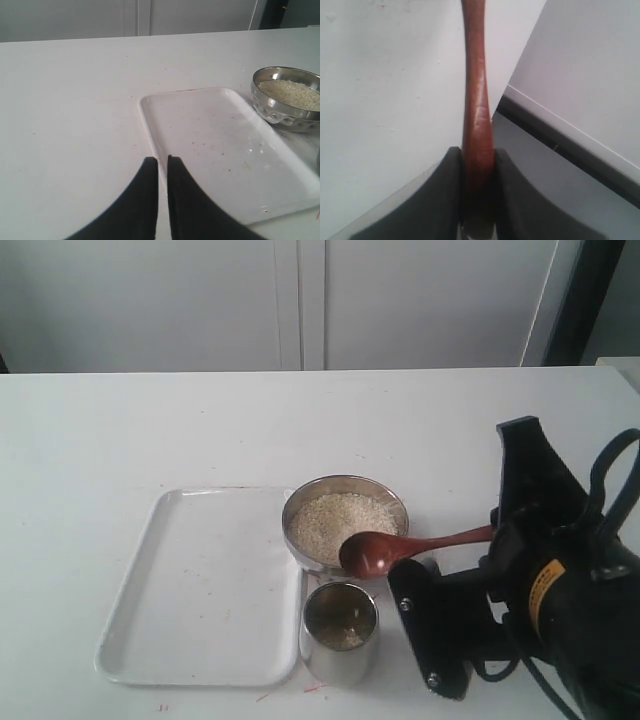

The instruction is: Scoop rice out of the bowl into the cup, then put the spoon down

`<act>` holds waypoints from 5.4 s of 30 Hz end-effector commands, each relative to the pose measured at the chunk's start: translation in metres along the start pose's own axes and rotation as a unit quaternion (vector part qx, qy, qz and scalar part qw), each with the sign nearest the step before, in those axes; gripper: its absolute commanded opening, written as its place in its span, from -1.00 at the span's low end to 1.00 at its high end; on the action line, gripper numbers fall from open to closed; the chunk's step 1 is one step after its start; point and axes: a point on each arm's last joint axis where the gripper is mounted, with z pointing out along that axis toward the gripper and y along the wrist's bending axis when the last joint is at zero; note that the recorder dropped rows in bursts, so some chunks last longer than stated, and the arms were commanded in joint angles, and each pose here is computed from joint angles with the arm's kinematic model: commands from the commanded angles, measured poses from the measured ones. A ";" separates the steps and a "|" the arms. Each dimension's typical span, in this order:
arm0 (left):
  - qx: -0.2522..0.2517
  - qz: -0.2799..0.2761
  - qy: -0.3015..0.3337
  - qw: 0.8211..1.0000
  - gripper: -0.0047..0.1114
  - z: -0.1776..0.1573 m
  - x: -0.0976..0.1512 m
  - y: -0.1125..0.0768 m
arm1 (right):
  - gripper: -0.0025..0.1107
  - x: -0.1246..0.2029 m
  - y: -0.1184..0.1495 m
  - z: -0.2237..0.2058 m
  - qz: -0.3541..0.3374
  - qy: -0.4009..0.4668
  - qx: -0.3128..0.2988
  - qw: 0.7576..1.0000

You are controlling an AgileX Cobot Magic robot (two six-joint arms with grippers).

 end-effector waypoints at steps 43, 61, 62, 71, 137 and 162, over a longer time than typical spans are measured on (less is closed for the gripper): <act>0.003 -0.008 -0.004 1.000 -0.67 0.000 -0.002 -0.001 | -0.96 -0.180 -0.093 0.047 0.726 0.029 -0.346 0.594; 0.003 -0.008 -0.004 1.000 -0.67 0.000 -0.002 -0.001 | -0.96 -0.228 -0.046 0.102 0.687 0.102 -0.386 0.607; 0.003 -0.008 -0.004 1.000 -0.67 0.000 -0.002 -0.001 | -0.96 -0.227 -0.047 0.105 0.691 0.100 -0.385 0.604; 0.003 -0.008 -0.004 1.000 -0.67 0.000 -0.002 -0.001 | -0.96 -0.229 -0.049 0.108 0.675 0.103 -0.384 0.622; 0.003 -0.008 -0.004 1.000 -0.67 0.000 -0.002 -0.001 | -0.63 -0.170 -0.079 0.018 0.449 -0.065 -0.277 0.847; 0.003 -0.008 -0.004 1.000 -0.67 0.000 -0.002 -0.001 | -0.84 0.022 -0.012 -0.043 0.446 -0.221 -0.201 0.843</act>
